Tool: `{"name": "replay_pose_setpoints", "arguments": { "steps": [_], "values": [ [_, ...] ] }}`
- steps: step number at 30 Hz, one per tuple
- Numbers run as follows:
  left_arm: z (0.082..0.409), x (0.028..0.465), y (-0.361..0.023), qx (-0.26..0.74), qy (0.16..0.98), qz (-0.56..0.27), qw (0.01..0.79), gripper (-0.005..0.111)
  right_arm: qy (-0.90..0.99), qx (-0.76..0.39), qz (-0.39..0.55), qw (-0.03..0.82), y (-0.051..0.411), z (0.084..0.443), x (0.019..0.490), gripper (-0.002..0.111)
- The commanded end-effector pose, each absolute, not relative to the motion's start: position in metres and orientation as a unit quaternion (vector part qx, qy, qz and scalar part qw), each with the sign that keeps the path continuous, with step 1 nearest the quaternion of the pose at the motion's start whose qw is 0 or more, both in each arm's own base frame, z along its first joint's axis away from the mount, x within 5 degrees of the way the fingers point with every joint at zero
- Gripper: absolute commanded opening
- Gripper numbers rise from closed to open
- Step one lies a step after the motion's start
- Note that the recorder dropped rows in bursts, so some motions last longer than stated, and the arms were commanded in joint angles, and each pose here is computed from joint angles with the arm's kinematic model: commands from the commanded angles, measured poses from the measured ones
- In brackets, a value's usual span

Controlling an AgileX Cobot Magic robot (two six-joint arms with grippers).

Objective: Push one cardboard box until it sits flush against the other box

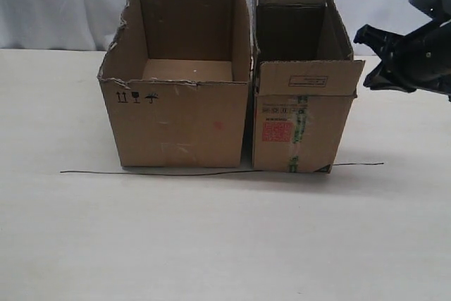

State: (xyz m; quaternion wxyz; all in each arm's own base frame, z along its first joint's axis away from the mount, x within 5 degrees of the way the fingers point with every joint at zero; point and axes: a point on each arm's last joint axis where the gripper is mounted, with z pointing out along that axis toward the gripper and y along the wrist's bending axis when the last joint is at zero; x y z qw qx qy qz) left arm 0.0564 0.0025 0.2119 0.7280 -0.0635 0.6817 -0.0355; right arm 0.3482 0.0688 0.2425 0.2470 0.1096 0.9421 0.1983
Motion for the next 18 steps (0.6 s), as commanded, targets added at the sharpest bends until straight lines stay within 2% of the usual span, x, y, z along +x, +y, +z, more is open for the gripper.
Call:
{"name": "replay_pose_setpoints", "arguments": {
  "steps": [1,12,18],
  "values": [
    [0.212,0.056,0.003,-0.064,0.678,-0.036,0.731,0.0,0.931,0.116,0.23,0.26,0.073,0.246,0.361,0.005],
    [0.212,0.056,0.003,-0.064,0.678,-0.036,0.731,0.0,0.918,0.122,0.291,0.239,0.084,0.236,0.371,0.005],
    [0.212,0.056,0.003,-0.064,0.678,-0.036,0.731,0.0,0.917,0.119,0.294,0.241,0.085,0.233,0.374,0.005]
  ]
}}
